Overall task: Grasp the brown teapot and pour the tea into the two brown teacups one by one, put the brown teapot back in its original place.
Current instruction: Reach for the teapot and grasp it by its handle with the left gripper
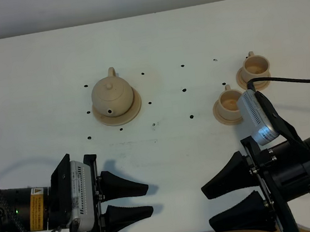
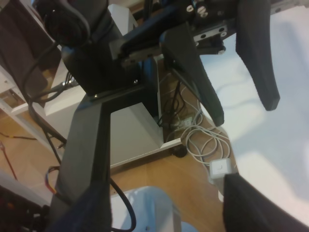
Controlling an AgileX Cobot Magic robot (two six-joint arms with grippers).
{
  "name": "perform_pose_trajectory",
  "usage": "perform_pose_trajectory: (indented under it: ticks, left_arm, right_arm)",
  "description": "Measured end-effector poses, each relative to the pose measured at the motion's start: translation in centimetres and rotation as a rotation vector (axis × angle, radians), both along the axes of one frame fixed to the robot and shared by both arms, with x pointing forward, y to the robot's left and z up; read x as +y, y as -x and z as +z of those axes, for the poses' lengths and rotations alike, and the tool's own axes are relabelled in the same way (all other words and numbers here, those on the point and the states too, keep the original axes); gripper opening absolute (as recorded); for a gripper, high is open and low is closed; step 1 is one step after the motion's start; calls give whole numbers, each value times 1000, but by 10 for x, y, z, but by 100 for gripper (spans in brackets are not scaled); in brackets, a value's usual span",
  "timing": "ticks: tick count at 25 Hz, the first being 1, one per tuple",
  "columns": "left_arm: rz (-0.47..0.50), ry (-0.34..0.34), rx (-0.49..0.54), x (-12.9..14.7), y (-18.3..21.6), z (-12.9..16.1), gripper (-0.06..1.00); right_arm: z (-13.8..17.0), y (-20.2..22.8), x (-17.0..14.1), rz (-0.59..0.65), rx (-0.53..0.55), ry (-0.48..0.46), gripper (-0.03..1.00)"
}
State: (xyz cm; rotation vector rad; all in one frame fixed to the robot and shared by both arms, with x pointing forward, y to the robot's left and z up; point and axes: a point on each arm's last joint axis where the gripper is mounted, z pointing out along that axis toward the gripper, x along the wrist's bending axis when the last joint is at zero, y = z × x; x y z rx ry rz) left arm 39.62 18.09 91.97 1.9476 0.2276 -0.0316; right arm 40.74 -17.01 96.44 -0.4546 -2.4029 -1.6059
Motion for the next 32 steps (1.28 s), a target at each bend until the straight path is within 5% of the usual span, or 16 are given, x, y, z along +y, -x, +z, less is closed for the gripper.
perform_pose_trajectory:
  ticks: [11,23,32]
  left_arm:
    - [13,5,4,0,-1,0,40]
    - [248,95,43,2,-20,7,35]
    - [296,161,163,-6,-50,28,33]
  right_arm:
    - [0,0,0,4,1,-2,52]
    - [-1,-1,-1,-18,11,17,52]
    - [-5,-5,-2,-68,6,56,52]
